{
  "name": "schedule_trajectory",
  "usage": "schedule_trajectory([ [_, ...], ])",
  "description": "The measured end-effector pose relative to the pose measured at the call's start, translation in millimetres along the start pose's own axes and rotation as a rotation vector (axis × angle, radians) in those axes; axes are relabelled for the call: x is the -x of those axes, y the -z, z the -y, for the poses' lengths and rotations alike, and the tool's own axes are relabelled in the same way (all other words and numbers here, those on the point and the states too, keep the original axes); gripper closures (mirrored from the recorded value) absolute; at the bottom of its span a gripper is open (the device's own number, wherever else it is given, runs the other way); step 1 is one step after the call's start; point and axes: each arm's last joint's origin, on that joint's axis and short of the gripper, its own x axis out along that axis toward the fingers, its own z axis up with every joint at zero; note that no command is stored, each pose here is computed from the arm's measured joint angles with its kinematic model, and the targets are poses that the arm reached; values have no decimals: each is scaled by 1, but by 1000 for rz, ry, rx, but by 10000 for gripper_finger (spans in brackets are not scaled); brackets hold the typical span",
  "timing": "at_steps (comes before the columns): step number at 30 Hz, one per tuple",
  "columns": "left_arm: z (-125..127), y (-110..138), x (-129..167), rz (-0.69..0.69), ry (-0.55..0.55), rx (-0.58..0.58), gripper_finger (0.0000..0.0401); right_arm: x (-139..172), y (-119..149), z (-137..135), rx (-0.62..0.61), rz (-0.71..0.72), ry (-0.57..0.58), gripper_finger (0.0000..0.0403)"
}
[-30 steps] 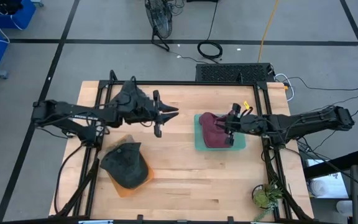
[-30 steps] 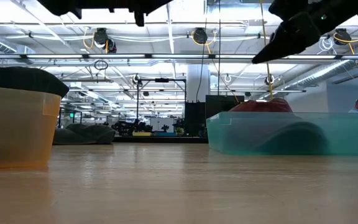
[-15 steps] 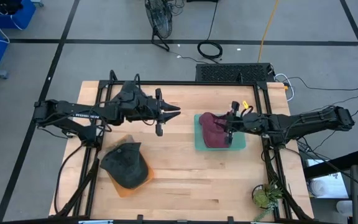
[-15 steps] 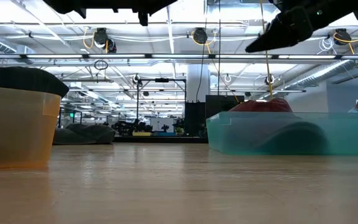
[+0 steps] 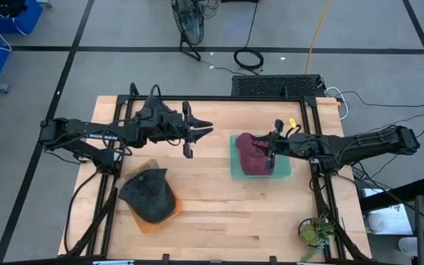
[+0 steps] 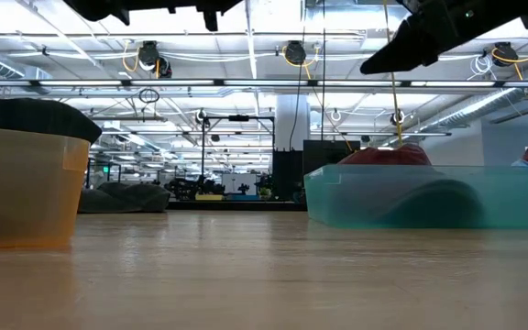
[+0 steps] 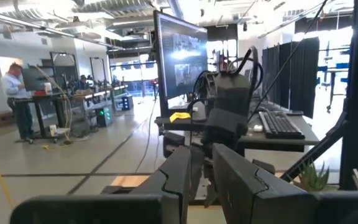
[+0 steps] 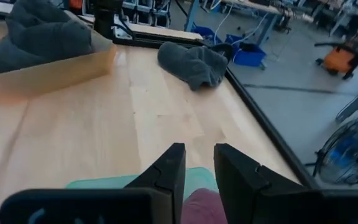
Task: Pick & Place hat
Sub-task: Put the red cap into the blue bin
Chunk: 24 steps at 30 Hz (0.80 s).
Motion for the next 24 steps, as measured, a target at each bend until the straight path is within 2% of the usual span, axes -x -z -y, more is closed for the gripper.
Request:
schedule_trajectory([
  [6,3,2,0,-27,10,49,329,-2,9,-2,-202,5,-1,330],
  [11,10,5,0,-59,34,57,329,-6,23,-5,-300,65,-3,330],
  [16,18,8,0,-92,64,73,329,-5,20,-4,-326,123,-12,330],
  [24,30,7,0,-90,104,90,329,12,9,-1,-316,221,-163,330],
])
